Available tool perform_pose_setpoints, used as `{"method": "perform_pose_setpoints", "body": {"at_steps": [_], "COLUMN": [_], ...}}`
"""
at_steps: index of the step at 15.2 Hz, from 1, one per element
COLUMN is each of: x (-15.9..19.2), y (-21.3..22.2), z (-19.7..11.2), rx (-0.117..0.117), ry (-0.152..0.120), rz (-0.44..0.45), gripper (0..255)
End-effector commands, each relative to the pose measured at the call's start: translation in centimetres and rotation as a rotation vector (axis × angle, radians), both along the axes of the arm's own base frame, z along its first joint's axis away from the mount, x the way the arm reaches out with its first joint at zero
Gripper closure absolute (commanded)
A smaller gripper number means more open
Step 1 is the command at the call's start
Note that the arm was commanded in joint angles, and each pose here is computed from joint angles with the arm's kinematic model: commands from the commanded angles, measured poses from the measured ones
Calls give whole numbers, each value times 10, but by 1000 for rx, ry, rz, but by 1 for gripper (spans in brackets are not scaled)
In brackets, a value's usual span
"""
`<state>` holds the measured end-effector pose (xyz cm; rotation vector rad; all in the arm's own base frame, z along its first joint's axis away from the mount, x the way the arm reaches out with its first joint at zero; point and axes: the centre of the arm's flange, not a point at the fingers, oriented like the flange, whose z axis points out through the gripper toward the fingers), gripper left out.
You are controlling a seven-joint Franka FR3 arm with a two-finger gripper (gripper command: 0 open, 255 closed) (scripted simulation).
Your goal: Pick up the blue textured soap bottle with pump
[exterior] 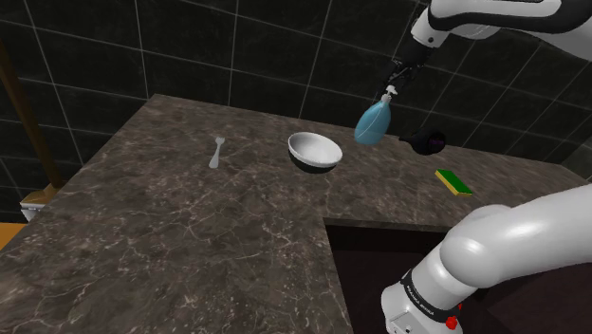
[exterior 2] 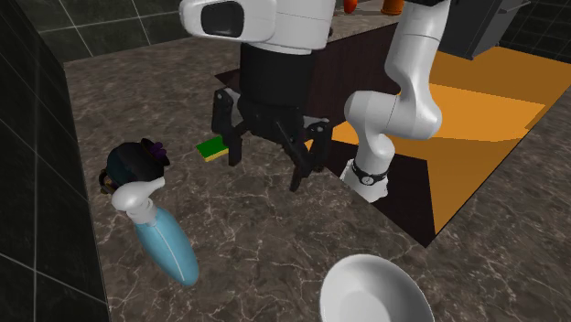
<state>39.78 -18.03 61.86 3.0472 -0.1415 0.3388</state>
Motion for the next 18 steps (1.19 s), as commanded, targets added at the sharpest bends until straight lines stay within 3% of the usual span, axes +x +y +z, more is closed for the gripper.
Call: {"method": "perform_pose_setpoints", "body": {"at_steps": [1, 13, 18], "x": [9, 62, 63], "y": [-25, -170, -171], "z": [-2, -12, -33], "rx": [-2, -7, -7], "ry": [-8, -50, -50], "rz": [-7, -51, -52], "gripper": [0, 0, 0]}}
